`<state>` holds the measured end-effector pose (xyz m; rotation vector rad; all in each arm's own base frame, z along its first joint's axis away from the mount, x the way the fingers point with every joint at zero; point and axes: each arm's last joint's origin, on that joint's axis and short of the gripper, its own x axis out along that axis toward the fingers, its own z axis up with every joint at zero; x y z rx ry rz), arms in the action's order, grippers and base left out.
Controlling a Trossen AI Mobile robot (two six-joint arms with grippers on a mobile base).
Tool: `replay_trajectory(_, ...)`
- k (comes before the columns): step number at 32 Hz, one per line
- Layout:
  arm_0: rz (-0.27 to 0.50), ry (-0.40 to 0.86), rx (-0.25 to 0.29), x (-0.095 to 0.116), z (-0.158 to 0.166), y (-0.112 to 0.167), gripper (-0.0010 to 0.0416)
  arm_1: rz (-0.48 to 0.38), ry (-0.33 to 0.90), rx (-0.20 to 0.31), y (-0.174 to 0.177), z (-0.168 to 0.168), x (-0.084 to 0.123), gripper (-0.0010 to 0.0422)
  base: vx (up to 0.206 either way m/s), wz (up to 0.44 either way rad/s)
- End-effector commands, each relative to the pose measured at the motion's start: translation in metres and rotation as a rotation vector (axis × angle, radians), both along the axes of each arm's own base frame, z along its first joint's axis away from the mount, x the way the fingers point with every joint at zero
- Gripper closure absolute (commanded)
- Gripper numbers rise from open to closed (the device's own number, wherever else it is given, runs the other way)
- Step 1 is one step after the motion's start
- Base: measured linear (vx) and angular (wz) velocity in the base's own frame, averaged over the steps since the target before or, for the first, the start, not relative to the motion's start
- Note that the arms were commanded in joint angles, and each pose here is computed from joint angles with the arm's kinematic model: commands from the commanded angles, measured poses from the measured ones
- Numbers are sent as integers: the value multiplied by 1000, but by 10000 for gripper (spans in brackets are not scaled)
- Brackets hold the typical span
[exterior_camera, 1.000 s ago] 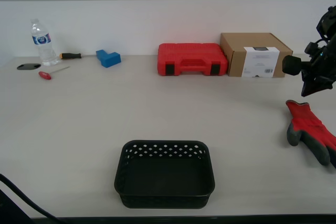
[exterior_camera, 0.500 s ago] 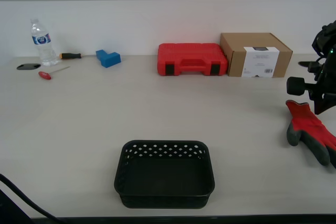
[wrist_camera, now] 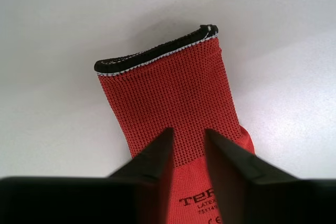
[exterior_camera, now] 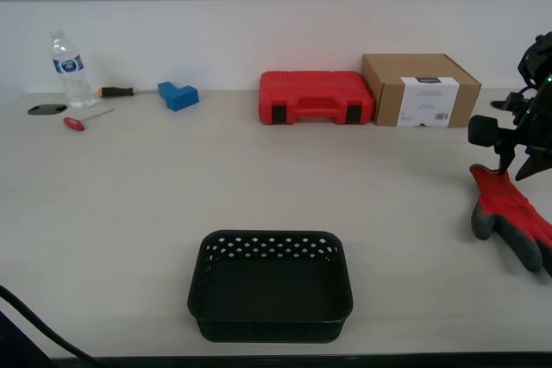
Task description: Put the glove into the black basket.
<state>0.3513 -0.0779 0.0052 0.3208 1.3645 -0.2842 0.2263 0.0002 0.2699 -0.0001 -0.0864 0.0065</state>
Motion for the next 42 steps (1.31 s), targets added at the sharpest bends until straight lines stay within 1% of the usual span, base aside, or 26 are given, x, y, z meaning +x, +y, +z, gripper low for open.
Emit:
replay_trajectory(1,69,6,-31,-1,-1,-1,214,3,-6,0,0,1,0,412,0,0)
replay_trajectory(4,113,4,-34,0,-1,-1,170,3,-6,0,0,1,0,412,0,0)
replay_trajectory(7,115,6,-39,-2,-2,0,134,3,-6,0,0,1,0,412,0,0)
replay_trajectory(8,150,9,-37,-4,-3,0,126,3,-6,0,0,1,0,412,0,0)
replay_trajectory(9,182,17,-46,-6,-6,1,122,3,-6,0,0,1,0,412,0,0)
replay_trajectory(11,202,48,-46,-10,-15,1,121,3,-6,0,0,1,0,412,0,0)
replay_trajectory(13,204,94,-25,-16,-32,2,122,3,-6,0,0,1,0,412,0,0)
replay_trajectory(14,203,127,7,-21,-45,5,122,3,-5,0,0,1,0,412,0,0)
replay_trajectory(16,204,145,20,-24,-53,6,122,3,-7,0,0,1,0,412,0,0)
replay_trajectory(18,205,139,21,-24,-55,6,122,3,-8,0,0,1,0,412,0,0)
replay_trajectory(24,203,90,1,-19,-55,4,123,3,-5,0,0,1,0,412,0,0)
replay_trajectory(26,206,86,-1,-19,-55,4,140,3,-5,0,0,1,0,412,0,0)
replay_trajectory(27,205,86,-1,-19,-55,4,177,3,-5,0,0,1,0,412,0,0)
replay_trajectory(28,205,85,-1,-18,-55,4,197,3,-5,0,0,1,0,412,0,0)
replay_trajectory(29,205,83,-2,-18,-55,4,257,3,-5,0,0,1,0,412,0,0)
replay_trajectory(31,204,82,-2,-18,-55,4,311,3,-5,0,0,1,0,412,0,0)
replay_trajectory(32,205,82,-1,-18,-55,4,358,3,-5,0,0,1,0,412,0,0)
replay_trajectory(33,210,75,15,-18,-55,5,410,3,-5,0,0,1,0,412,0,0)
replay_trajectory(34,210,74,16,-18,-55,5,403,3,-6,0,0,1,0,412,0,0)
replay_trajectory(36,215,65,46,-18,-55,6,408,3,-5,0,0,1,0,412,0,0)
replay_trajectory(37,223,40,116,-17,-54,8,407,3,-5,0,0,1,0,412,0,0)
replay_trajectory(38,226,30,138,-17,-53,8,407,3,-5,0,0,1,0,412,0,0)
replay_trajectory(39,232,10,177,-15,-52,9,407,3,-5,0,0,1,0,412,0,0)
replay_trajectory(40,235,-1,193,-14,-50,9,407,3,-5,0,0,1,0,412,0,0)
replay_trajectory(41,248,-46,243,-10,-42,10,407,3,-5,0,0,1,0,412,0,0)
replay_trajectory(42,256,-74,264,-7,-36,10,407,3,-5,0,0,1,0,412,0,0)
